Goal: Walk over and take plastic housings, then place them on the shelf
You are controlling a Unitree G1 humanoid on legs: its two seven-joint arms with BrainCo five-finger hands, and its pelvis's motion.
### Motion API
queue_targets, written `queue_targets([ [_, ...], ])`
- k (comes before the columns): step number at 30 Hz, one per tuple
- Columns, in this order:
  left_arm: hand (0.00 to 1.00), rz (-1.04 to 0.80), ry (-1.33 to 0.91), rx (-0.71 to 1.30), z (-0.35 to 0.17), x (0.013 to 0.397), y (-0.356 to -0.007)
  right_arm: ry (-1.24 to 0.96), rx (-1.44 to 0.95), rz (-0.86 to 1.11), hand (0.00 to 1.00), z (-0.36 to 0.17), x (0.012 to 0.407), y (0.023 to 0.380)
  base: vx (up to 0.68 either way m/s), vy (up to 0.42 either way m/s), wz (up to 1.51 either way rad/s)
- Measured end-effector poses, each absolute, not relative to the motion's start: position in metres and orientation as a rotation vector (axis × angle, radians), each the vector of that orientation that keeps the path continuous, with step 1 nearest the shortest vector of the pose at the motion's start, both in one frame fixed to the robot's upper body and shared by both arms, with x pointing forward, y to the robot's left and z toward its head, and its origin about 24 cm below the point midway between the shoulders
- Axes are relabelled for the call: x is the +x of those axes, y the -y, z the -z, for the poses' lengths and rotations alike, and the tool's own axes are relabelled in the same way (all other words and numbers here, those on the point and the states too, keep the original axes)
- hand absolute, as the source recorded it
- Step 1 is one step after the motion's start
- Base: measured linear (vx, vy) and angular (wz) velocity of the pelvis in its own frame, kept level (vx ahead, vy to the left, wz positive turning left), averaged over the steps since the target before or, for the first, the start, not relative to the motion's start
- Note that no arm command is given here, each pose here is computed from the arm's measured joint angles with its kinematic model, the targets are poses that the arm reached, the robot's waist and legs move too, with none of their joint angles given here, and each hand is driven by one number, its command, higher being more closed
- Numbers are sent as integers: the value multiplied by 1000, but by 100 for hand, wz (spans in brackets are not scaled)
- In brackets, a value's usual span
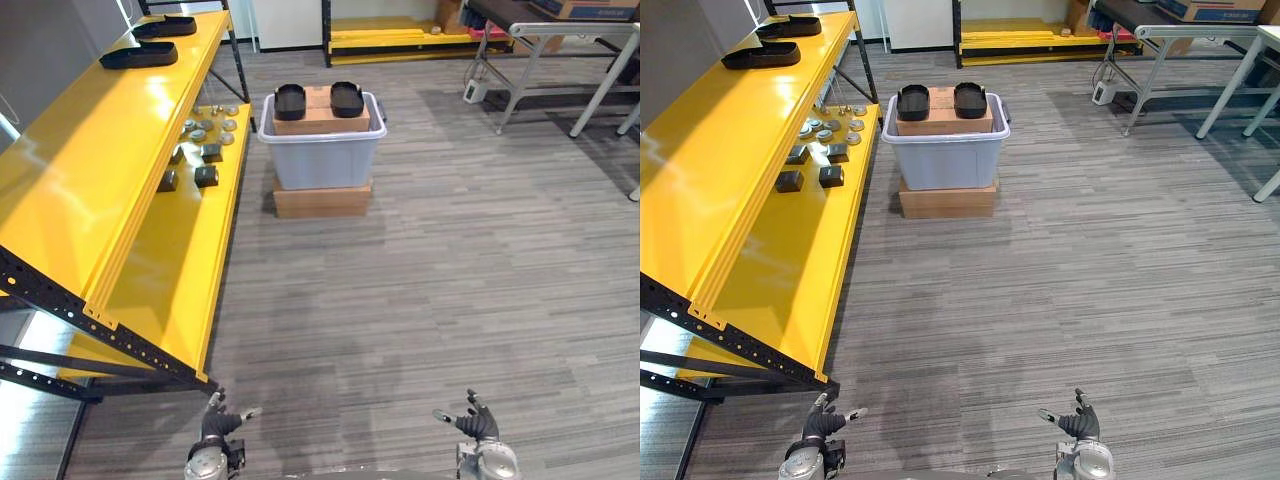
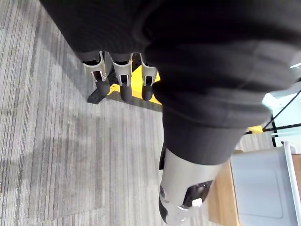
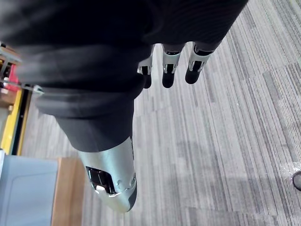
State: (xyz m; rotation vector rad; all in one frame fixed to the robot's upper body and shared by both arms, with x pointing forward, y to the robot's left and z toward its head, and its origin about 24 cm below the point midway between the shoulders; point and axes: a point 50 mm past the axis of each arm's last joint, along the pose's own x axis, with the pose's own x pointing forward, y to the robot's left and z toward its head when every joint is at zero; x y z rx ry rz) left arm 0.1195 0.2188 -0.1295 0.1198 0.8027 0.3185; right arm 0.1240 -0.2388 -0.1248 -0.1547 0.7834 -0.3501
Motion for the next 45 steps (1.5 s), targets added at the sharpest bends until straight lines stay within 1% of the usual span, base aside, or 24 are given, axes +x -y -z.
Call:
queue_targets([
  [19,0,-317,-801,128,129,120,-221,-785,-158,369,0,125,124,241,-35,-22,0],
  [23,0,-316,-779,128,126,124,-221,-767,-148,398,0,122,129,246,52,-14,0],
  [31,0,-317,-685,126,112,141,-221,-679,-163,409,0,106,157,251,48,2,-11],
  [34,0,-315,-677,133,111,142,-218,-688,-172,426,0,106,155,255,91,51,-5],
  [38,0,-288,-652,160,106,148,-218,-704,-168,422,0,107,151,254,396,22,22],
  [40,0,-285,-630,149,103,157,-216,-677,-194,416,0,101,160,260,470,-64,33],
  [42,0,-279,-581,145,95,176,-216,-648,-230,403,0,95,165,266,504,-107,40],
  [44,0,-281,-574,164,93,177,-221,-665,-238,391,0,98,159,264,639,-174,24],
  [45,0,-280,-586,151,96,178,-216,-669,-248,395,0,97,159,268,794,-240,13],
])
